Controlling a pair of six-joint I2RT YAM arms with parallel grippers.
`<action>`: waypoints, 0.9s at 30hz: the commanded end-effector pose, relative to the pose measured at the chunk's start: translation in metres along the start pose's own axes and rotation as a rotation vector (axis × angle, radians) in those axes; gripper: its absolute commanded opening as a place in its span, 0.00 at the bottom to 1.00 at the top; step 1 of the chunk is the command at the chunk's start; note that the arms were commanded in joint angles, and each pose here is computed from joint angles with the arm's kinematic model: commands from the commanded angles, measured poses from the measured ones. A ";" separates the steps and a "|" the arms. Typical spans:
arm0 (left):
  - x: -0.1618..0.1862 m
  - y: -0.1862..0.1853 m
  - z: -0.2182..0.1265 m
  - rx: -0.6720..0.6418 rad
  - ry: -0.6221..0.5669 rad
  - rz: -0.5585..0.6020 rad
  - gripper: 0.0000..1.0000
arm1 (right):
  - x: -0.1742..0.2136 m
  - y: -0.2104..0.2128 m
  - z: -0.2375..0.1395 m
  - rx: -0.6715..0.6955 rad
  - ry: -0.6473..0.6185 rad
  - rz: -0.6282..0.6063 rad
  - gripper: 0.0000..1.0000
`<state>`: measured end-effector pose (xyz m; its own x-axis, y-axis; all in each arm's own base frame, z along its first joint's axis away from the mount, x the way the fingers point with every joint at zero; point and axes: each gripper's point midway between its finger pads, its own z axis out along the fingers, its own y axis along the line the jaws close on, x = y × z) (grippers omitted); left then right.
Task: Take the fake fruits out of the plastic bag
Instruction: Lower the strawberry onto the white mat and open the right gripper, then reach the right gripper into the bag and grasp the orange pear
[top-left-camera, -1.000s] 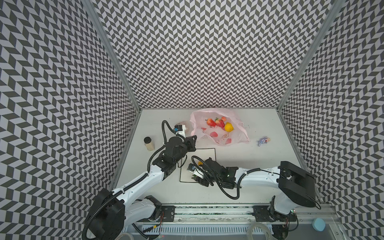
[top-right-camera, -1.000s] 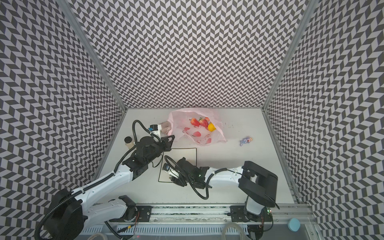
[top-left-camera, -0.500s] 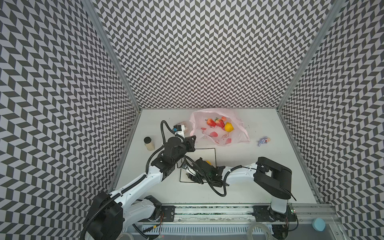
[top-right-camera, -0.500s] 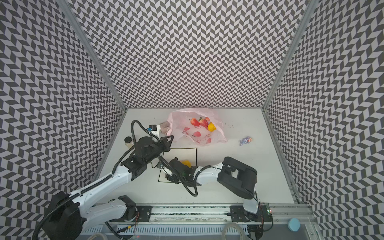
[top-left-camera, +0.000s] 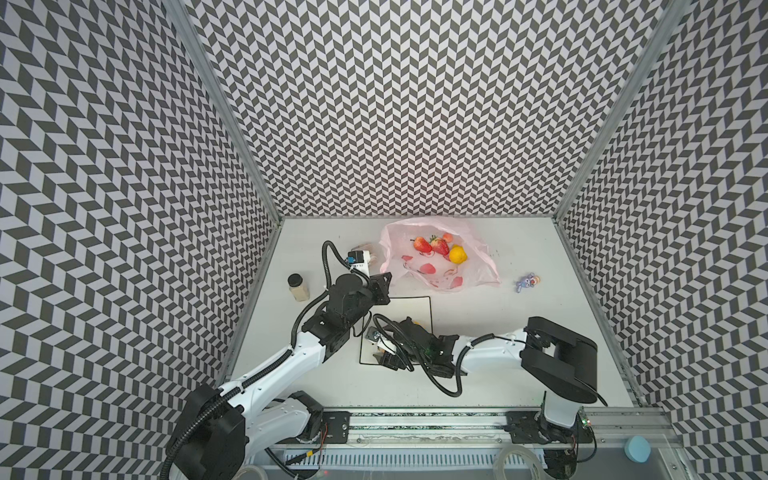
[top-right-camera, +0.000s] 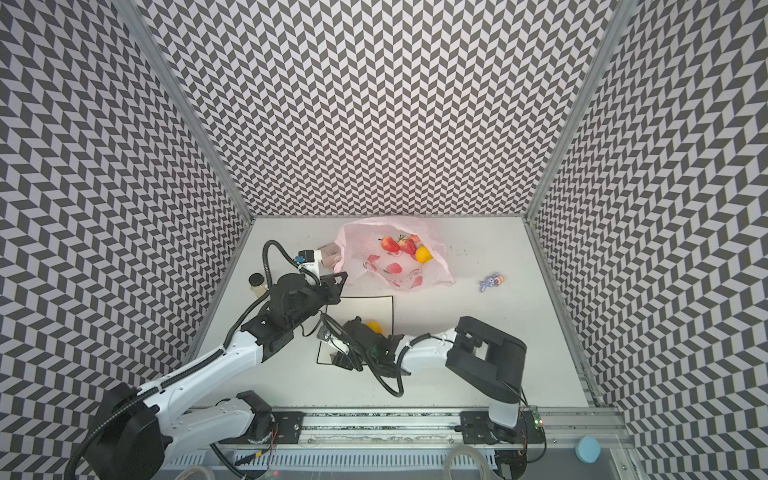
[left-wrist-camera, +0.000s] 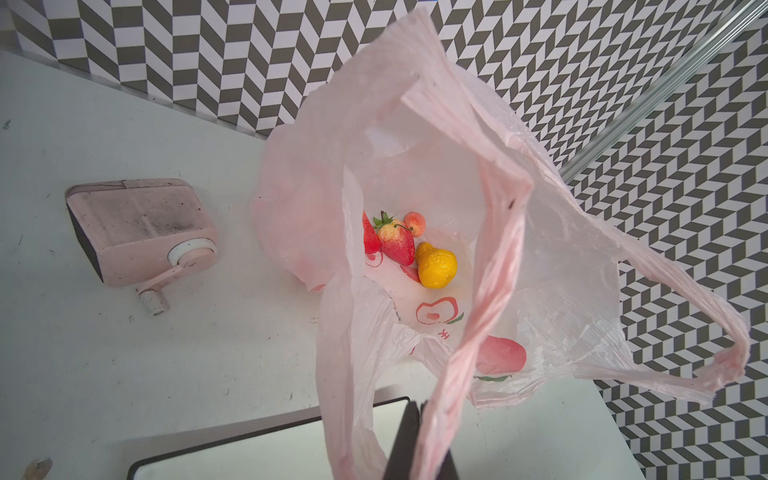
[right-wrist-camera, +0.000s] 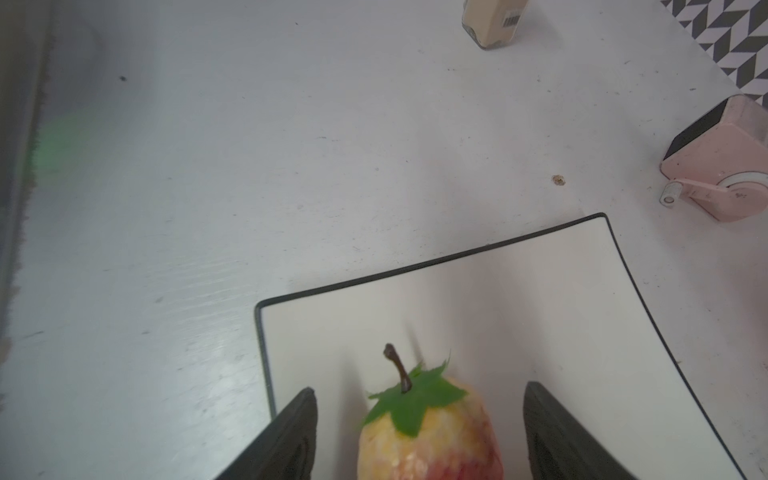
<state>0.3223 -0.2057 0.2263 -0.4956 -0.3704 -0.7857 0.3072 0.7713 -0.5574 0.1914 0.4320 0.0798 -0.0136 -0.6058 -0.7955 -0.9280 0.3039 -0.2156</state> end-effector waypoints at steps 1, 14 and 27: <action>-0.016 -0.010 -0.006 0.022 -0.033 0.022 0.00 | -0.049 0.004 -0.042 -0.017 -0.204 -0.028 0.76; -0.020 -0.008 -0.007 0.008 -0.046 0.069 0.00 | -0.080 -0.066 -0.186 0.294 -0.346 0.065 0.53; -0.013 -0.009 -0.014 -0.001 0.001 0.140 0.00 | -0.075 -0.191 -0.198 0.520 -0.247 -0.124 0.33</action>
<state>0.3174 -0.2011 0.2328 -0.4677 -0.2714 -0.8412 0.3520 0.8158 -0.4589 0.2797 0.2664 0.2827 0.1063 -0.4149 -0.9037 -0.6138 0.6876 -0.3879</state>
